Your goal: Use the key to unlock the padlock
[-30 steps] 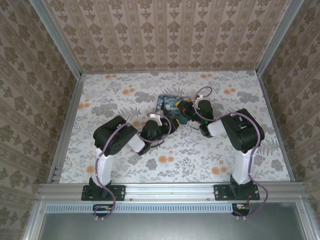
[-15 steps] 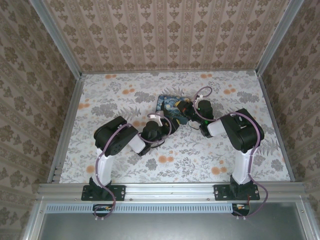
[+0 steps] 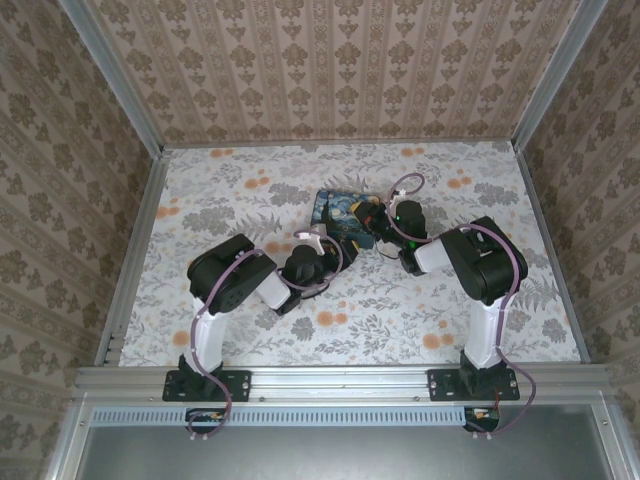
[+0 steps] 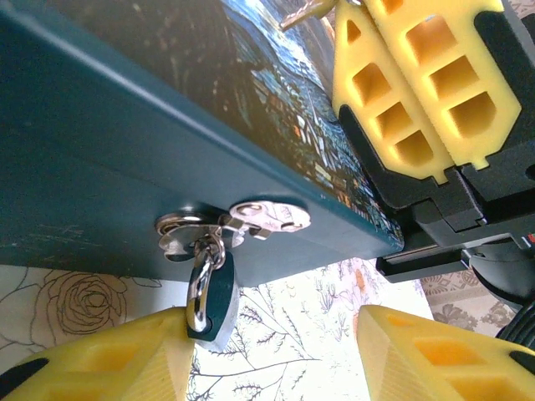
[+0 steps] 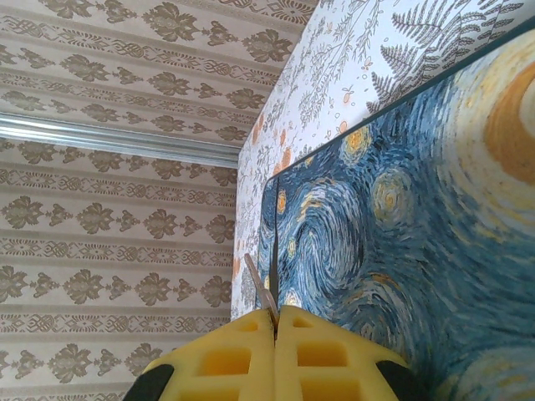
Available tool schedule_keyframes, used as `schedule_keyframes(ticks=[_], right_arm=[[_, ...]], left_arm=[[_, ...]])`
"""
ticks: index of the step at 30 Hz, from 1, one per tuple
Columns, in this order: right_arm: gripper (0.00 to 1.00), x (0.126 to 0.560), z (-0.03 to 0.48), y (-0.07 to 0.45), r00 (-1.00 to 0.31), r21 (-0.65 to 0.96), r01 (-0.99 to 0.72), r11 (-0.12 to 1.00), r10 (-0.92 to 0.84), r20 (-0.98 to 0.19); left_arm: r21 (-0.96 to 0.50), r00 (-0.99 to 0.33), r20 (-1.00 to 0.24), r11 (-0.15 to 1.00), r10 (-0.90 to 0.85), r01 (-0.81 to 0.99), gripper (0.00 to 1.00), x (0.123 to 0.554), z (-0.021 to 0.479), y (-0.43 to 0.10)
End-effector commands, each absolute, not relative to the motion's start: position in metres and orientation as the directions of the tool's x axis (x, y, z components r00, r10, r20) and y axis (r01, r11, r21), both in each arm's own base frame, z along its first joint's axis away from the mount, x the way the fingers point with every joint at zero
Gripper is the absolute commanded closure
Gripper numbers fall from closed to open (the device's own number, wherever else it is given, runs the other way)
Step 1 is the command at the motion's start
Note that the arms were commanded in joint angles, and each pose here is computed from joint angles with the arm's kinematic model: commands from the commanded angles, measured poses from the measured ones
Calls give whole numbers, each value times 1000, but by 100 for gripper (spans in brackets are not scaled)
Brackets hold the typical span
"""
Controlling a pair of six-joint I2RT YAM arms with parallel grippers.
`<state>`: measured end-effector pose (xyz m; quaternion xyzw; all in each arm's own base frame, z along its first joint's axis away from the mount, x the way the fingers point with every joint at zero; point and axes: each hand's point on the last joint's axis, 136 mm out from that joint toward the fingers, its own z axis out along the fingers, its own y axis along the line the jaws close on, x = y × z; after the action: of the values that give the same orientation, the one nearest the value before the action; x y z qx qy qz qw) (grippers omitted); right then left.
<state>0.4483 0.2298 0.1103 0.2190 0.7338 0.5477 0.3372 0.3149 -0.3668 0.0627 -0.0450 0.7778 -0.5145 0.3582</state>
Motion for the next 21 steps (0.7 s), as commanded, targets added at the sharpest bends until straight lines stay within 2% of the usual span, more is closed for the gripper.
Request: schedule_keyframes(ticks=[1,12,21], right_arm=[[100,442,83,229,-697,948,21,318,684,-214],[100,442,79,229,-697,950,28,310,687,-204],[100,442,78,229,-698,950,30,310,687,-202]], left_arm=[[-841,-714,-517,436,-472,321,45,315,84,-369],[-838,-704,-510,469,-495,278,46,324,65,-367],[-836,-699,-499,497,-513,232,57,332,47,-358]])
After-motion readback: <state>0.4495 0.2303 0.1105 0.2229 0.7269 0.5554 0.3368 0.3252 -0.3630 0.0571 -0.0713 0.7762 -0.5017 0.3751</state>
